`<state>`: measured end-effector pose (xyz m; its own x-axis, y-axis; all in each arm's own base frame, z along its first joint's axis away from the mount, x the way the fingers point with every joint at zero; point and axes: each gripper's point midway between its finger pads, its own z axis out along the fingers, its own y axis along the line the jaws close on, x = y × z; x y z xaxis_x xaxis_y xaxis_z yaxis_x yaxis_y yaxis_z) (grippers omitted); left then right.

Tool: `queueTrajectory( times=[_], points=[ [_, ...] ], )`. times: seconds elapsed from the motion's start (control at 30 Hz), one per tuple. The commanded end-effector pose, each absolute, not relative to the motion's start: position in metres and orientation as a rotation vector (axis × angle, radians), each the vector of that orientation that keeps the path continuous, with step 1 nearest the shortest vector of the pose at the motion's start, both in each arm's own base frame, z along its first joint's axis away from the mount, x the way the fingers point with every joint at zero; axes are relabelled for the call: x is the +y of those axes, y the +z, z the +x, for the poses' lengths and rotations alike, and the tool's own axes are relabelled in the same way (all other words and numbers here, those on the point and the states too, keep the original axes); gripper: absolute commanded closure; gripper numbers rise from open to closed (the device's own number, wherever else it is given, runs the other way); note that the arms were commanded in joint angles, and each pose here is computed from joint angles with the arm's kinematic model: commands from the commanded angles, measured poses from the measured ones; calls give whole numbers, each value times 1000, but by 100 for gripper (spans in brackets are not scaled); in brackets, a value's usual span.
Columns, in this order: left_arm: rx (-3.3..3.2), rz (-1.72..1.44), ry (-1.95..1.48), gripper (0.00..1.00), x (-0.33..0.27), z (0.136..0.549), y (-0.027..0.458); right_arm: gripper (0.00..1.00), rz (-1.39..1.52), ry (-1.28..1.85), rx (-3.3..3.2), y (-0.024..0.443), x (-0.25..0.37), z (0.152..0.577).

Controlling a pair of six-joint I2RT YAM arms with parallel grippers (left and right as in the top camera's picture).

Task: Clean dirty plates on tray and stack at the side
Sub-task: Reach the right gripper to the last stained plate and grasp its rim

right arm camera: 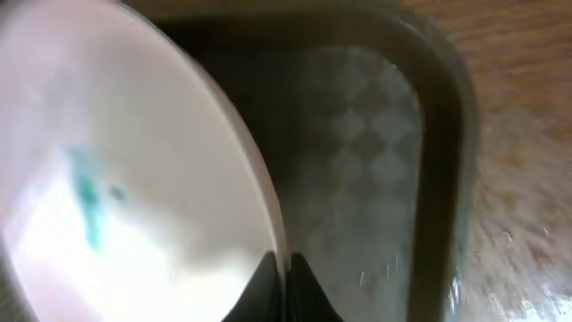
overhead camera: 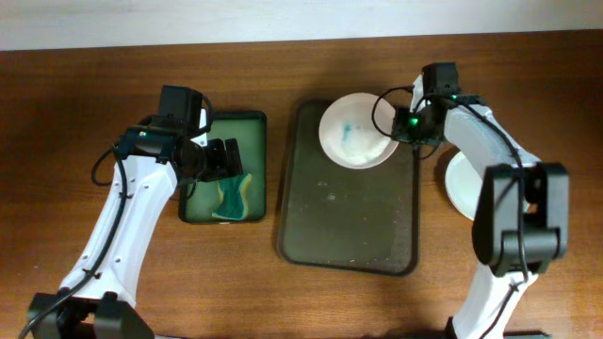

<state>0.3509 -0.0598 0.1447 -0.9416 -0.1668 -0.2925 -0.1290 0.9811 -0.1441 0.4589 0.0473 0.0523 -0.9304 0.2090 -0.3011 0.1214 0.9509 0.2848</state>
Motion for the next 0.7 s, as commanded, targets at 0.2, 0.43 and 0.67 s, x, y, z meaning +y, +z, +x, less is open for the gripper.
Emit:
queueTrajectory(
  times=[0.2, 0.43, 0.67],
  points=[
    [2800, -187, -179, 1, -60, 354, 151, 96, 291, 332, 3063, 100, 79, 321],
    [2801, -187, -181, 1, -61, 354, 151, 86, 499, 332, 2995, 36, 100, 313],
    [2857, -186, -207, 1, -64, 344, 135, 59, 77, 250, 2841, 135, 90, 326]
  ],
)
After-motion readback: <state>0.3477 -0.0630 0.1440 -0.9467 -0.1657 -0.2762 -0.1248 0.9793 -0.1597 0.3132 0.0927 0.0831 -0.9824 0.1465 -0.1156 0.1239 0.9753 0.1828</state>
